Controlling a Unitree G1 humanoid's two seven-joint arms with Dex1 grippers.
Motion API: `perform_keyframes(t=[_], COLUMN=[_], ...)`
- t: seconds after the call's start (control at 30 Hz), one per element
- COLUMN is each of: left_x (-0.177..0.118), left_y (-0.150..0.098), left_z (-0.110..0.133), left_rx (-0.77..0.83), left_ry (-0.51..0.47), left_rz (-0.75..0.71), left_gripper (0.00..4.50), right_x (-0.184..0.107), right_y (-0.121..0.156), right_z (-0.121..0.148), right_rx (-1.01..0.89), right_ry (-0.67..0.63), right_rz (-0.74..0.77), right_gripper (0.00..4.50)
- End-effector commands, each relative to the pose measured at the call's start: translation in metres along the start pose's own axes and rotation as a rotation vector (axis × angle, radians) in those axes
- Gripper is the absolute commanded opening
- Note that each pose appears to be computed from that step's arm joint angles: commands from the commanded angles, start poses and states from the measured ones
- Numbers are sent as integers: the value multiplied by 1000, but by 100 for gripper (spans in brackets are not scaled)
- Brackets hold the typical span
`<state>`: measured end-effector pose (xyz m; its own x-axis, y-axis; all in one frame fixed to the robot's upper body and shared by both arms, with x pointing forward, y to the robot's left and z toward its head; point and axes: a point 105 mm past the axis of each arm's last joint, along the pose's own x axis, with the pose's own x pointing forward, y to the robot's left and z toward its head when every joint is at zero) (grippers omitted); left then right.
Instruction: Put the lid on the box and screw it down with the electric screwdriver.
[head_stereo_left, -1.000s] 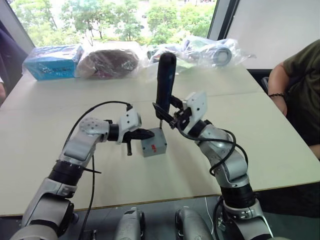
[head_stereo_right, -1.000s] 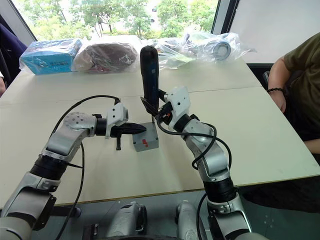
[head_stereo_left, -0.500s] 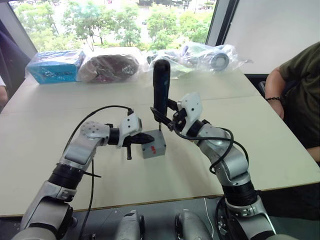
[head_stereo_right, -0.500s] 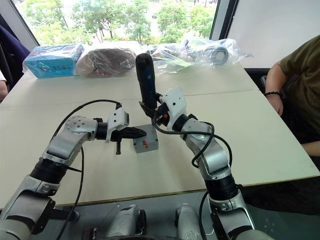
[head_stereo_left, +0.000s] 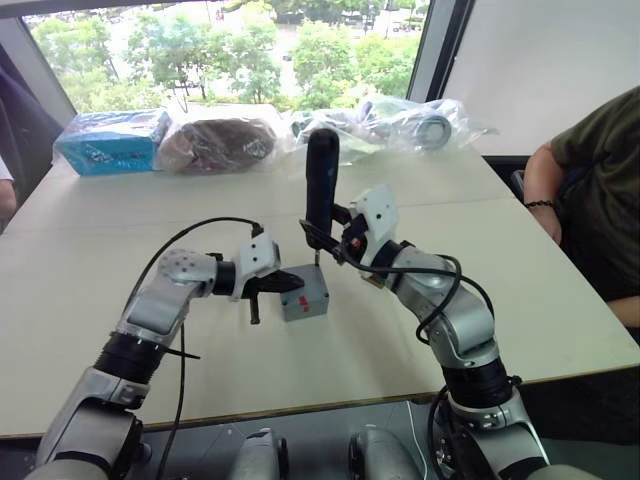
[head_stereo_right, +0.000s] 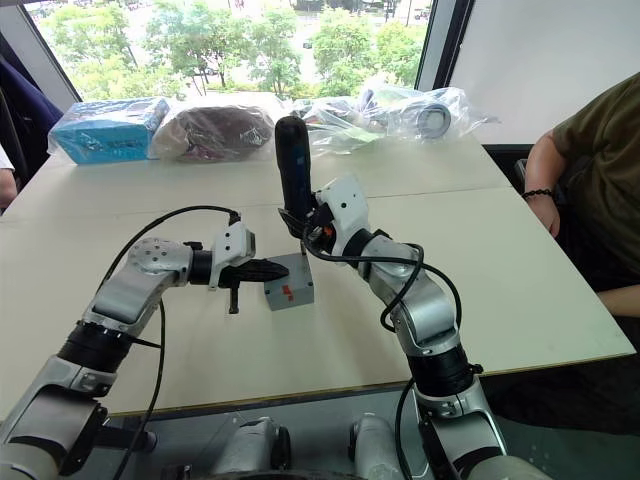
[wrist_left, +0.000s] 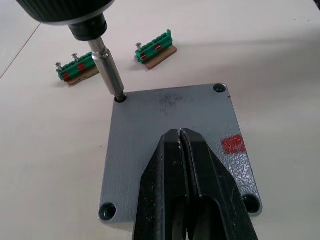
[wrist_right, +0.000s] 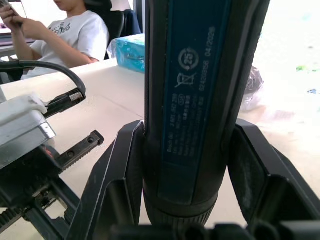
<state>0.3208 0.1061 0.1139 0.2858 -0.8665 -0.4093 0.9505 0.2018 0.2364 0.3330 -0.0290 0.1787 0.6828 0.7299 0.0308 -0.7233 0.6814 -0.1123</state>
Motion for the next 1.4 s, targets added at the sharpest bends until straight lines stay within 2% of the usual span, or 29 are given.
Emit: perform_keyframes(t=[0.03, 0.5, 0.77, 0.93, 1.07, 1.23, 1.33, 1.4], left_x=[-5, -3, -3, -2, -3, -7, -10, -13], left_y=[-2, -3, -5, -5, -6, -5, -7, -8], left_z=[-19, -19, -19, -19, -17, 1, 13, 24], left_rx=[-35, -44, -44, -44, -47, -24, 2, 21], left_ry=[63, 57, 57, 52, 43, -2, -23, -46], left_rz=[10, 13, 4, 4, 5, -8, -25, -33], left_gripper=[0, 0, 0, 0, 0, 0, 0, 0], right_x=[-5, -4, -2, 1, 1, -17, -30, -40], right_y=[12, 7, 2, 0, -6, -23, -34, -43], right_z=[-80, -79, -62, -37, 9, 101, 132, 144], right_rx=[153, 132, 117, 92, 70, 89, 161, 192], right_ry=[318, 338, 295, 212, 34, -252, -316, -302], right_rz=[40, 35, 31, 36, 21, -22, -45, -51], right_gripper=[191, 191, 191, 191, 191, 191, 191, 191])
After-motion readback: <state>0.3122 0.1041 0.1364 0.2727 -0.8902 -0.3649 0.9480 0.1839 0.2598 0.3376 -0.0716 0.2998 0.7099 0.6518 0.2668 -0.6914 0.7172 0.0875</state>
